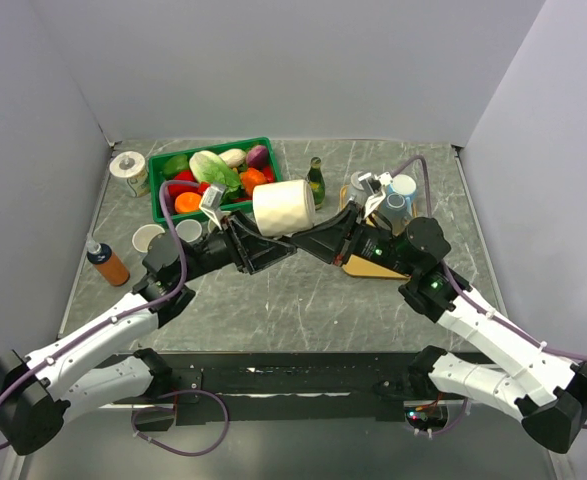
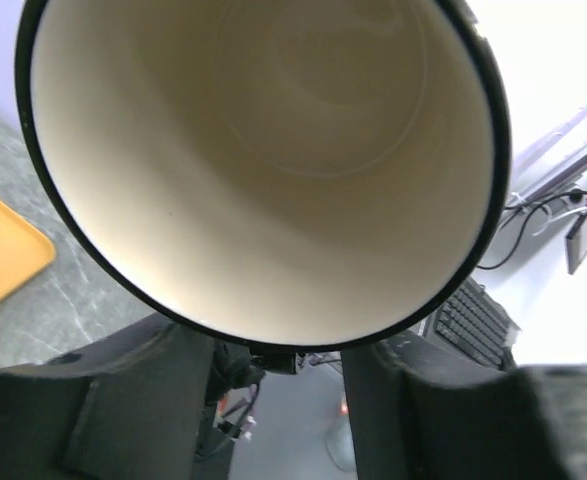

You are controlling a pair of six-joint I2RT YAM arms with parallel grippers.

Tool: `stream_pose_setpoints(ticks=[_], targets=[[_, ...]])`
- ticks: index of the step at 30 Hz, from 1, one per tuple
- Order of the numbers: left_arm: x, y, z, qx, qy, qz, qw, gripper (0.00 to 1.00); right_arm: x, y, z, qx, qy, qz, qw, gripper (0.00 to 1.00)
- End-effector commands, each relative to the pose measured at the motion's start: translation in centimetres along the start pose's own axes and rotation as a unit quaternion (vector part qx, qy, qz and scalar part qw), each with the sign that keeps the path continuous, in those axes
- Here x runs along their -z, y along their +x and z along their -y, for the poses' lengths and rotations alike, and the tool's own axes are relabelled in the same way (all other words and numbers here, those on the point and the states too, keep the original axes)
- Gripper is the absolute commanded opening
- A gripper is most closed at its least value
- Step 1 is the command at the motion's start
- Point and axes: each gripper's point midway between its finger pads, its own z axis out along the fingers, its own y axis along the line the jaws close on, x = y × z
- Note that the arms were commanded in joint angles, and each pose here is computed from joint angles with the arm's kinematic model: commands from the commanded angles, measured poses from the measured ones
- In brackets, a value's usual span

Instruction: Turn the mug right side up

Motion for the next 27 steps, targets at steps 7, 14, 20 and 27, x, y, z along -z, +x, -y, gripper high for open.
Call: stream_pose_setpoints(ticks=[7,14,20,27], targets=[[-0.4,-1.7,3.3,-0.02,0.048,0.022,0.998,0.35,0.9,-2.8,-4.4,0.044,-0.076,0.053,0.995,0.0],[-0.6,-2.4,3.0,-0.031,0.022,0.022,0.999,0.3,1.1,-2.4,-4.3,0.051,-0.075,0.043,0.995,0.0],[-0.2,-3.4,2.9,-0.029,0.009,0.061,0.998,0.37,1.2,-2.0,-3.7,0.052,-0.067,0.047,0.995,0.0],[-0.4,-3.5,2.5,-0.027,0.004,0.064,0.998,0.09,1.1,-1.7,-3.4,0.049,-0.066,0.042,0.996,0.0]])
